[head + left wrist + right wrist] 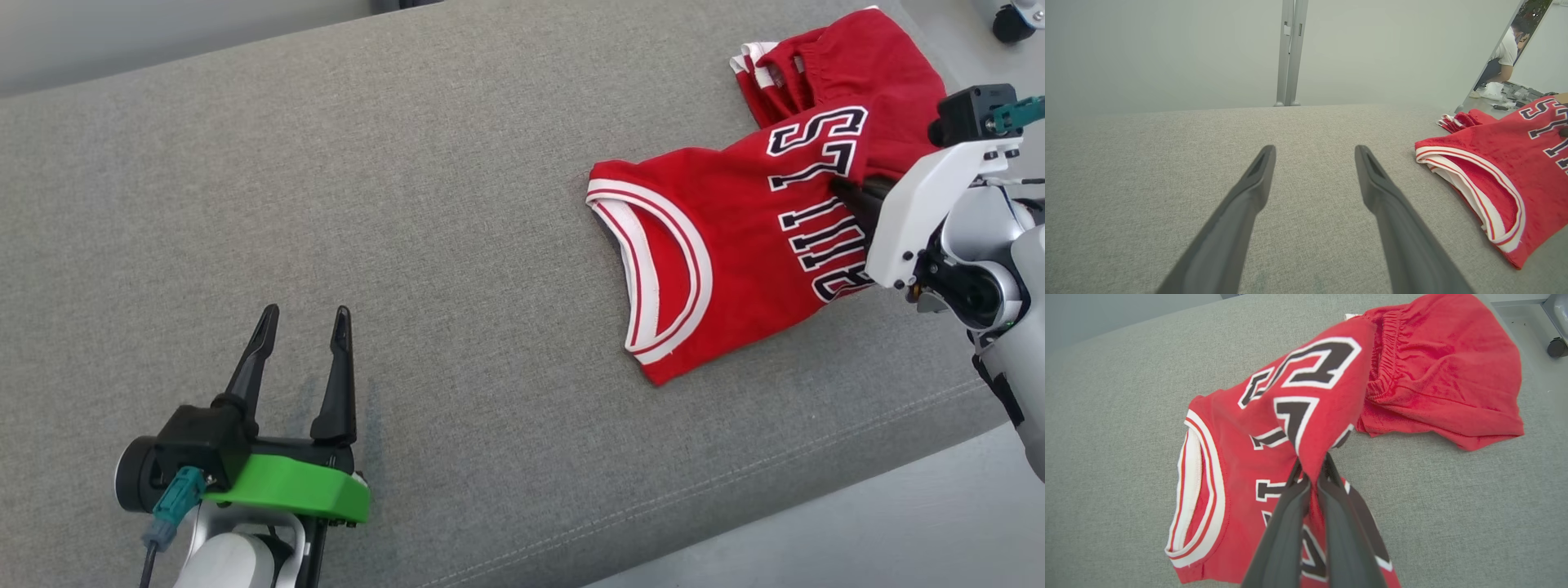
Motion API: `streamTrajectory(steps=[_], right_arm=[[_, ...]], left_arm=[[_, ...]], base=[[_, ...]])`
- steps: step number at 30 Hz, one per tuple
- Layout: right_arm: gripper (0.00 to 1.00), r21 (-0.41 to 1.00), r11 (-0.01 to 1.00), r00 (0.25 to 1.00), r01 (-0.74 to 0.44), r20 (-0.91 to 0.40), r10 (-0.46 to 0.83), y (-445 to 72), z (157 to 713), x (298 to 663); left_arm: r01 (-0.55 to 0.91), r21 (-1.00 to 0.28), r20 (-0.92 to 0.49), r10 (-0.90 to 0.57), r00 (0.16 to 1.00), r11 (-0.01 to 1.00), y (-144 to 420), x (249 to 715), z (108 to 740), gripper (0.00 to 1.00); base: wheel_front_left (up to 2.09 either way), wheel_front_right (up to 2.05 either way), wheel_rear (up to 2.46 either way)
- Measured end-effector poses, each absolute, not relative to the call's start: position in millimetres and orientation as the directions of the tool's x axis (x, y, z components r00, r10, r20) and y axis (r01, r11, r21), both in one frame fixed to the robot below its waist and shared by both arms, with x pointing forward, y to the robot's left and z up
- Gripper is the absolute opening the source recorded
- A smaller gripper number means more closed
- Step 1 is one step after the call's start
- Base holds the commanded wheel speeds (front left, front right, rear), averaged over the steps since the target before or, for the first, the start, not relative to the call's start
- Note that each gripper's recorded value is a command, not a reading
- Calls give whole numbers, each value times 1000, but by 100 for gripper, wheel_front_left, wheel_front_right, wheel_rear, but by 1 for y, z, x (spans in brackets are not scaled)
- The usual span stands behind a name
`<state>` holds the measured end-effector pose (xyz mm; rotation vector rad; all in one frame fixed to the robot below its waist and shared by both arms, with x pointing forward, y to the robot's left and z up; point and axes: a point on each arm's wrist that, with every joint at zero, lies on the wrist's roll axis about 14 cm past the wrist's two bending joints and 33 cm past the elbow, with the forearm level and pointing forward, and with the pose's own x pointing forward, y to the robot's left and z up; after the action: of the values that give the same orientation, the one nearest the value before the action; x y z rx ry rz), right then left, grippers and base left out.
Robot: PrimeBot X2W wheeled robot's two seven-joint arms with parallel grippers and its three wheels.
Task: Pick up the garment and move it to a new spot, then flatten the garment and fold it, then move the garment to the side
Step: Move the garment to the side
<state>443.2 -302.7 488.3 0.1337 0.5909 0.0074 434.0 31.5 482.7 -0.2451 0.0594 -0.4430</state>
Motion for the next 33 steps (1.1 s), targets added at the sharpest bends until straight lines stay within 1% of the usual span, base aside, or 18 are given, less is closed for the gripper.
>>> streamTrajectory(steps=[4, 10, 15, 20, 24, 33], right_arm=[[0, 120, 993, 842, 20, -538, 48, -298, 496, 457], [0, 101, 995, 873, -18, -484, 65, -287, 525, 485], [0, 78, 997, 886, -11, -462, 46, -291, 544, 501], [0, 67, 997, 886, 27, -464, 7, -304, 548, 510], [0, 47, 996, 883, 77, -467, -46, -324, 550, 513], [0, -20, 986, 890, 166, -428, -159, -365, 560, 525]], left_arm=[[406, -250, -12, -422, 907, 879, 35, 436, 479, 100], [372, -259, -10, -387, 922, 892, 45, 433, 480, 100], [345, -262, -8, -360, 933, 901, 55, 431, 481, 100], [324, -259, -11, -338, 941, 910, 63, 430, 480, 100], [315, -259, -19, -331, 943, 913, 66, 431, 476, 100], [325, -240, -40, -344, 938, 915, 68, 441, 467, 100]], base=[[0, 0, 0], [0, 0, 0], [0, 0, 0], [0, 0, 0], [0, 0, 0], [0, 0, 0]])
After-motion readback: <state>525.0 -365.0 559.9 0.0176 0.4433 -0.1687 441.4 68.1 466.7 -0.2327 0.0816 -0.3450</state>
